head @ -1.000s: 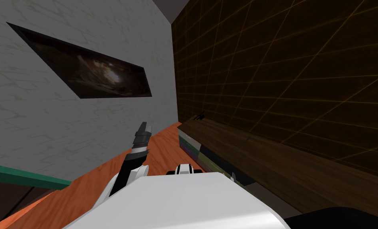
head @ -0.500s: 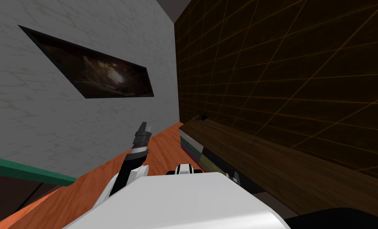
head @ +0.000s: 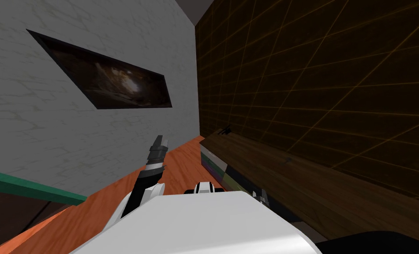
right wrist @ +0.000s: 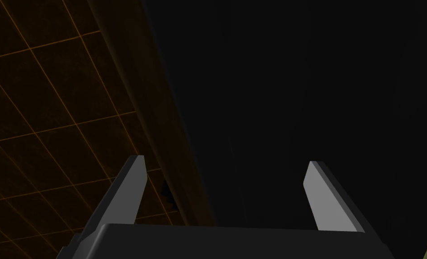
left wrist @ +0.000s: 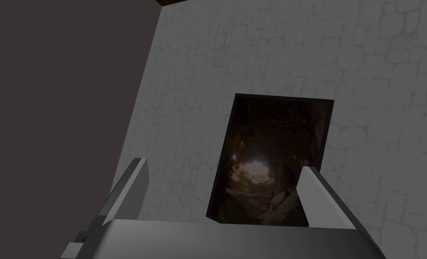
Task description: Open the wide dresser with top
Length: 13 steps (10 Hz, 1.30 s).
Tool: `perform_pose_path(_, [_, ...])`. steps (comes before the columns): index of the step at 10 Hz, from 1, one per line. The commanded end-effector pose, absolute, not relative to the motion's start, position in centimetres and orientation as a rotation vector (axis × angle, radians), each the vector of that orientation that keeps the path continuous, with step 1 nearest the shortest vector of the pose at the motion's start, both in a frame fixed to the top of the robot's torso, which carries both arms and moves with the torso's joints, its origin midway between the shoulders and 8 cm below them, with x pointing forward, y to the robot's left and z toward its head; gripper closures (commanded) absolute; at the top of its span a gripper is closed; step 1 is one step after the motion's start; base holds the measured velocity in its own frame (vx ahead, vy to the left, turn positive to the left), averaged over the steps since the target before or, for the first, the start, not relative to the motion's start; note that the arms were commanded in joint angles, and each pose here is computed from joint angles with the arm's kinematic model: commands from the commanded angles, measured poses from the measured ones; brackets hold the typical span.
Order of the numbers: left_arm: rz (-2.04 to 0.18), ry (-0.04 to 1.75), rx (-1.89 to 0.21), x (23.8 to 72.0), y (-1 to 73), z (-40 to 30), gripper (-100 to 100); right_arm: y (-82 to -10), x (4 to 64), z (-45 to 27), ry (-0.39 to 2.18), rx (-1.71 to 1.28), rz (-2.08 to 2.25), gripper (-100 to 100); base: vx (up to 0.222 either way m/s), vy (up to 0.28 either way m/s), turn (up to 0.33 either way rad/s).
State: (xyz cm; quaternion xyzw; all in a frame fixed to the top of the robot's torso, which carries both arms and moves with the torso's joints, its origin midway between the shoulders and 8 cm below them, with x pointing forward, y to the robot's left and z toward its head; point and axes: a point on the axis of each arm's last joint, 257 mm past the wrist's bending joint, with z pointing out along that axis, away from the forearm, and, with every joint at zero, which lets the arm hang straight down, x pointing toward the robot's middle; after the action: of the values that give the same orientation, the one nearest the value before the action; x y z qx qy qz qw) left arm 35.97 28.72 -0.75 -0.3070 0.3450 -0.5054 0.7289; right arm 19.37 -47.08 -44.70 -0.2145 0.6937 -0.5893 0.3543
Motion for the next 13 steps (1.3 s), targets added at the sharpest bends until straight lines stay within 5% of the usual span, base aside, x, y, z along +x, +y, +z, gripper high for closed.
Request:
perform_pose_path(1, [-1.113,0.76,-0.676,36.0,28.7,-0.7,0,-47.1,19.3,-44.7,1.795,-0.555,-1.524,100,-0.001,-0.001,-0.014])
perform_pose_path(13, [-1.113,0.76,-0.676,36.0,28.7,-0.8,0,-57.9,13.4,-44.0,1.991,-0.185,-1.835,100,-0.157,0.036,0.351])
